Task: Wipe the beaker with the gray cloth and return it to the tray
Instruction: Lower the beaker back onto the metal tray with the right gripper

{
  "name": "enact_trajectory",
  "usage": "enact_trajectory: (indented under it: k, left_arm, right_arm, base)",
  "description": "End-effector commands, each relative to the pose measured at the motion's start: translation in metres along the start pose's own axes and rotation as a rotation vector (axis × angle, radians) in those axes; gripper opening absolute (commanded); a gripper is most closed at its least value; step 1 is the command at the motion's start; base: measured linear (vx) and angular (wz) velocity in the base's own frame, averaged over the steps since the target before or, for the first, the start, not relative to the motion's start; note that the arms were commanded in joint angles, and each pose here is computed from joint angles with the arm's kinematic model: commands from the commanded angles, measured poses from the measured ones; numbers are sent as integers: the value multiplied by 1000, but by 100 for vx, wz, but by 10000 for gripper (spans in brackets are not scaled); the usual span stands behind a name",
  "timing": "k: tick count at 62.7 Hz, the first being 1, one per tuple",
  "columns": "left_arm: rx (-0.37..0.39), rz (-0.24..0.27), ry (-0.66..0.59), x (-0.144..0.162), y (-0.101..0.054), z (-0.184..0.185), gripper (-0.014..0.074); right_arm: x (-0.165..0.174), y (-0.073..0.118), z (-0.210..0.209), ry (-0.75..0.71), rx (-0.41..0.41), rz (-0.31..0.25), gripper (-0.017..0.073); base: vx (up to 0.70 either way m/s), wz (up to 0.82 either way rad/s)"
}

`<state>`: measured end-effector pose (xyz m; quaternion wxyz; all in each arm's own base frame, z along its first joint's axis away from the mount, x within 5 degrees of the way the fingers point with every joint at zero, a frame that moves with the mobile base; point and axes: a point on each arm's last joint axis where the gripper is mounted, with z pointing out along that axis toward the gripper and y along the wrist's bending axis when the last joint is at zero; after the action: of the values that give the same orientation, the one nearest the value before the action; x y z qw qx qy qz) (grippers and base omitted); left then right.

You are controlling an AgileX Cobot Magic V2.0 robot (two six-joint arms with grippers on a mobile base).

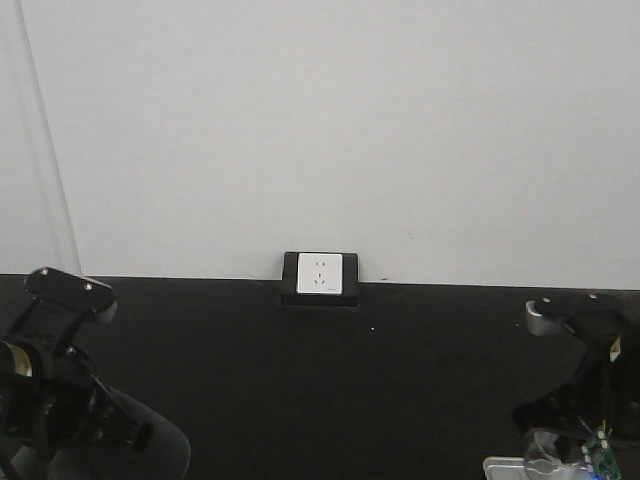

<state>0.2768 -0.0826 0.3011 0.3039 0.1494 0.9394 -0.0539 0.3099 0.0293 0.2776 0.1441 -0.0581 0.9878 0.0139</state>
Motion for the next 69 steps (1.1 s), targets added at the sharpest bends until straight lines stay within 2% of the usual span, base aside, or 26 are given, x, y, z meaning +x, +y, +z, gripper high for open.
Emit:
enact_trajectory:
  k: [1, 10, 24, 31, 36, 46, 60, 69]
  left_arm:
    - [-2, -13, -56, -11, -1, 3, 46]
    - [0, -14, 12, -7, 0, 22, 141]
    - [4, -17, 56, -3, -1, 20, 439]
    - [4, -48, 56, -2, -1, 14, 576]
    - [4, -48, 58, -2, -1, 7, 634]
    - [6, -46, 62, 2, -2, -10, 656]
    - [3, -42, 2, 2, -2, -29, 606]
    - [-3, -36, -5, 1, -2, -31, 574]
  right_arm:
    - [-1, -23, -5, 23, 25, 31, -8]
    - [-2, -39, 11, 71, 25, 88, -8]
    - [-7, -41, 28, 86, 24, 85, -8]
    - [-8, -42, 38, 102, 22, 77, -8]
    - [-10, -42, 48, 120, 20, 75, -8]
    - [-13, -44, 65, 131, 20, 76, -7]
    - [-16, -44, 81, 137, 4, 91, 12]
    - [-14, -43, 85, 157, 0, 96, 63]
  base:
    - [0, 0]
    - [0, 0]
    - [0, 0]
    - [0, 0]
    - [0, 0]
    - [0, 0]
    - [0, 0]
    - [0, 0]
